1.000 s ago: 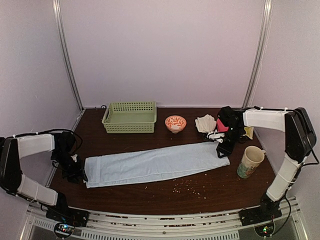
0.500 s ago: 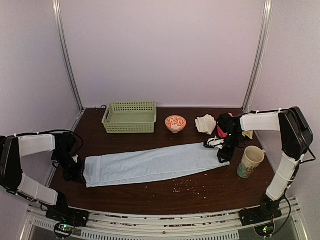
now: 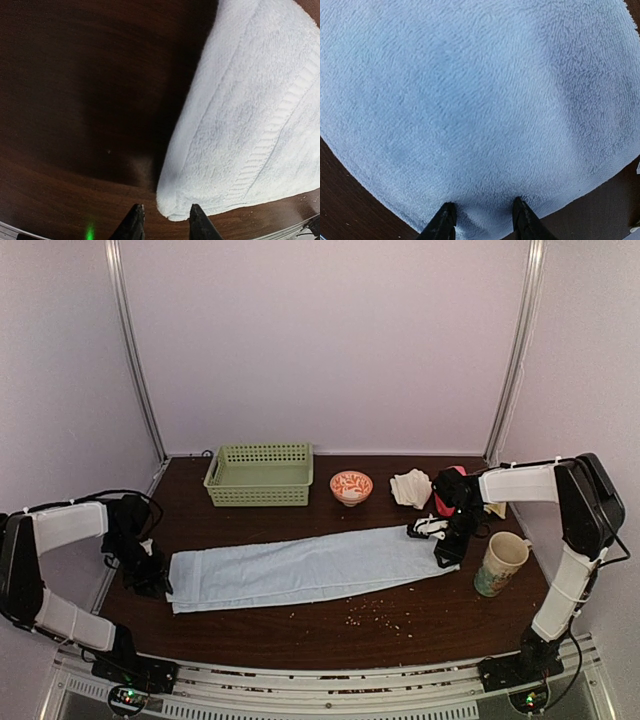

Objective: Roll the towels
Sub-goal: Adjust the towel at the center of the board.

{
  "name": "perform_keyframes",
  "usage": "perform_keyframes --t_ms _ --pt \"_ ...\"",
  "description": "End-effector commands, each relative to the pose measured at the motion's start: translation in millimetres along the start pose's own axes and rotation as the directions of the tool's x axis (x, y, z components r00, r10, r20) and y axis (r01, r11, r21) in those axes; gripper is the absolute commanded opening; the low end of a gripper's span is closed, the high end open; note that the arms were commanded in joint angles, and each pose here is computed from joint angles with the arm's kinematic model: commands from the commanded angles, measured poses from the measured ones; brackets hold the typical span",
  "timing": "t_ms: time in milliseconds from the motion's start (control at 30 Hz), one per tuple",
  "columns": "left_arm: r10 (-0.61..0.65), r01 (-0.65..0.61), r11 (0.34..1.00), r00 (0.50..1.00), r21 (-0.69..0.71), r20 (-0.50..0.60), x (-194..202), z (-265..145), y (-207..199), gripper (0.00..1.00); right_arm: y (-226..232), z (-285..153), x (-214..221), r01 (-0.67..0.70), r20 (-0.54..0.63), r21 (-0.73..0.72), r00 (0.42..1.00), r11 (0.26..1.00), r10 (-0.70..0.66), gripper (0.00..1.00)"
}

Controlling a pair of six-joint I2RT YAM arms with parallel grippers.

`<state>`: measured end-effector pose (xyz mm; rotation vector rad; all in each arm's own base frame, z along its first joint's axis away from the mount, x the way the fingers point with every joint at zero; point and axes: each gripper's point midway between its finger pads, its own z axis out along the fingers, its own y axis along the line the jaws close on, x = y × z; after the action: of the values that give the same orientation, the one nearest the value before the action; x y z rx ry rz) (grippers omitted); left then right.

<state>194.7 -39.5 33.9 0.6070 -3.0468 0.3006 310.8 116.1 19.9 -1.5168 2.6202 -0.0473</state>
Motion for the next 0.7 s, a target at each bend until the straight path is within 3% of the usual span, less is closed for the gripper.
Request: perform_keyframes --t_ms 0,167,300,467,667 --pt "0.001 0.000 0.998 1.000 0.057 -0.006 -0.1 12.0 -8.5 0.30 1.2 14.6 9.7 0.010 -0.049 -0.001 0.999 1.000 -0.010 0.39" --pt "0.009 -0.008 0.996 1.000 0.090 -0.012 1.3 17.2 -12.6 0.20 1.3 17.3 10.5 0.009 -0.055 -0.003 0.998 1.000 -0.009 0.39" --pt "0.007 -0.007 0.997 1.000 0.079 0.003 -0.6 8.8 -12.4 0.01 1.5 19.4 11.8 0.006 -0.061 -0.006 0.998 1.000 -0.007 0.39" --pt "0.009 -0.011 0.998 0.999 0.059 0.037 -4.9 -14.2 -13.3 0.00 1.1 21.0 14.4 0.004 -0.067 -0.006 0.998 1.000 -0.004 0.39" --pt "0.007 -0.006 0.997 1.000 0.074 -0.013 13.6 -20.4 -18.2 0.00 -2.8 22.6 22.5 -0.001 -0.092 -0.001 0.996 1.000 0.001 0.38"
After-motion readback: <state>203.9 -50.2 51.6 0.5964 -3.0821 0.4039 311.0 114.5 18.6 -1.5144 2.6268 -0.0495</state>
